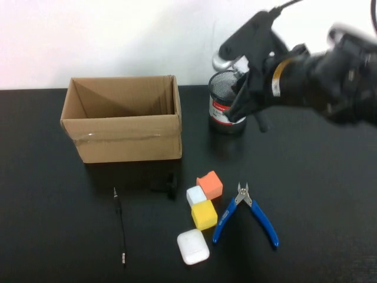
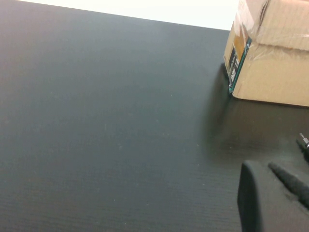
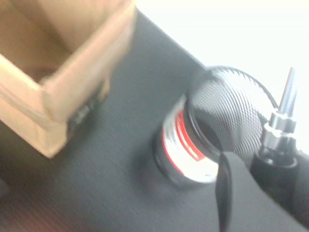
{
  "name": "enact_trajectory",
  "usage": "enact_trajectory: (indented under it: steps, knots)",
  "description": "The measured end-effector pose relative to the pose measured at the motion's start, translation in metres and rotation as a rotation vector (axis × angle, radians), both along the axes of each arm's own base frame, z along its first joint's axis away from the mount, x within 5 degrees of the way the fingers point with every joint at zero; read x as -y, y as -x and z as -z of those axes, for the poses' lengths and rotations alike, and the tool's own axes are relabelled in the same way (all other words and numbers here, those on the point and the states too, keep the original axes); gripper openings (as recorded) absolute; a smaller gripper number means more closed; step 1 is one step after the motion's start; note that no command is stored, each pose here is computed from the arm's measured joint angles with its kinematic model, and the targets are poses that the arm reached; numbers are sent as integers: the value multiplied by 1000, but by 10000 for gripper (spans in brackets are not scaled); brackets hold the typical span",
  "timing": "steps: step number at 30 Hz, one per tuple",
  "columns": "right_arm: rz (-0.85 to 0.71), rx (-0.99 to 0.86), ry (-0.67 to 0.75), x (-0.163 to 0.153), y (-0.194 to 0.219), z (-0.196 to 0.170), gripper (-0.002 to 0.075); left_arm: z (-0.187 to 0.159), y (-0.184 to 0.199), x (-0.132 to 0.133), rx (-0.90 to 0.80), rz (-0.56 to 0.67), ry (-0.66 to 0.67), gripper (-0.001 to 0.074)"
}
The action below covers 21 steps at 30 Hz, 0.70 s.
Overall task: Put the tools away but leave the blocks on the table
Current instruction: Place the picked object into the round holder
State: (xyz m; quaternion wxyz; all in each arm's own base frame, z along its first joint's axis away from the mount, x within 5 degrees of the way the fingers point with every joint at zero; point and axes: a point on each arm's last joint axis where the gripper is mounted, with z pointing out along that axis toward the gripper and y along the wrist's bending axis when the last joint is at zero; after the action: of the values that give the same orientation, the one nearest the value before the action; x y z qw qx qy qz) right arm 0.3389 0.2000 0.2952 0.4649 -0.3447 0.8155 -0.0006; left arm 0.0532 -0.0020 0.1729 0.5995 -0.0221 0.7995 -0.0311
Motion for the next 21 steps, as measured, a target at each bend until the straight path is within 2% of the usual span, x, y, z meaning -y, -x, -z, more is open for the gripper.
enact_trajectory:
  steps: [6,13,19,21]
  knots:
    - [-33,78,-161,4,8,13,136,0,0,0,0,0,0,-4]
    - [-30,180,-347,24,-11,5,136,0,0,0,0,0,0,-4]
    - [-131,322,-467,22,-26,9,136,0,0,0,0,0,0,-4]
    - [-119,346,-498,21,-32,16,136,0,0,0,0,0,0,-4]
